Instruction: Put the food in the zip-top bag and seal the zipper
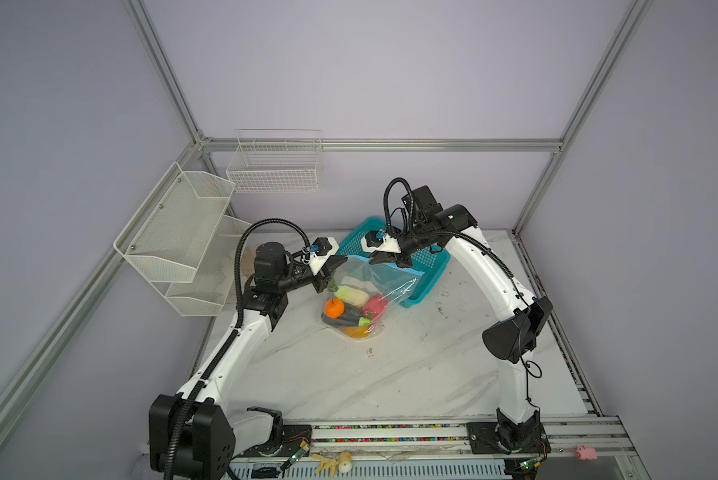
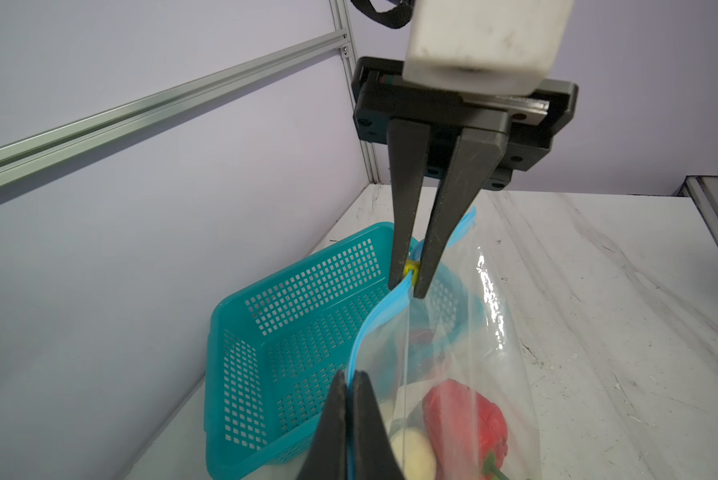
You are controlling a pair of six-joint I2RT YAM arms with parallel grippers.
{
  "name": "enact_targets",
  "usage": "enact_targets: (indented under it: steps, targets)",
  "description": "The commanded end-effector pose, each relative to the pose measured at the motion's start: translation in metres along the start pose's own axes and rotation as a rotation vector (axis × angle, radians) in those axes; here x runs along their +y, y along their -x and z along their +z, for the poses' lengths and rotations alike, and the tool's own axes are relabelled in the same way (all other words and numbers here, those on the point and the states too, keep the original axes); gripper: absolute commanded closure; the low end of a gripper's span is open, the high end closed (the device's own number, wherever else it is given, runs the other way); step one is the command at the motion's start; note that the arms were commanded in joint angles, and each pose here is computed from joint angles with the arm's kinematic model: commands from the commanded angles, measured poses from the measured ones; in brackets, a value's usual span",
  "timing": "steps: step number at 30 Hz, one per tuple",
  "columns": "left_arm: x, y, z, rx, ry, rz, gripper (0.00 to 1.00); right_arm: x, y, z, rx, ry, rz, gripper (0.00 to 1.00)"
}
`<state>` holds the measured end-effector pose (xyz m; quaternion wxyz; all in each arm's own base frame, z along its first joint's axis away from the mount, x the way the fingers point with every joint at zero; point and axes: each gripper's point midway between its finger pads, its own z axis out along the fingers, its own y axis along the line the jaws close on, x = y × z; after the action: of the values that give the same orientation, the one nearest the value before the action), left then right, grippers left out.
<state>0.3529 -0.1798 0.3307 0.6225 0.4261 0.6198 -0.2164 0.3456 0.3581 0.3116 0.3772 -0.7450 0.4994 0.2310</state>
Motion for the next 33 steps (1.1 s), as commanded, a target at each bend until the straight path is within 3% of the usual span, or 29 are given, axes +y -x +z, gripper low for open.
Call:
enact_targets:
  steps: [1, 22, 33]
  targets:
    - [0.012, 0.050, -0.017, -0.071, 0.096, 0.105, 1.00, 0.001, 0.007, -0.001, -0.010, 0.006, -0.002, 1.00]
    - [0.047, 0.009, -0.065, 0.124, 0.501, 0.102, 1.00, -0.015, -0.029, -0.010, 0.166, -0.110, 0.103, 0.98]
    - [0.053, 0.005, -0.076, 0.161, 0.568, 0.120, 1.00, -0.022, -0.048, -0.022, 0.200, -0.145, 0.132, 0.97]
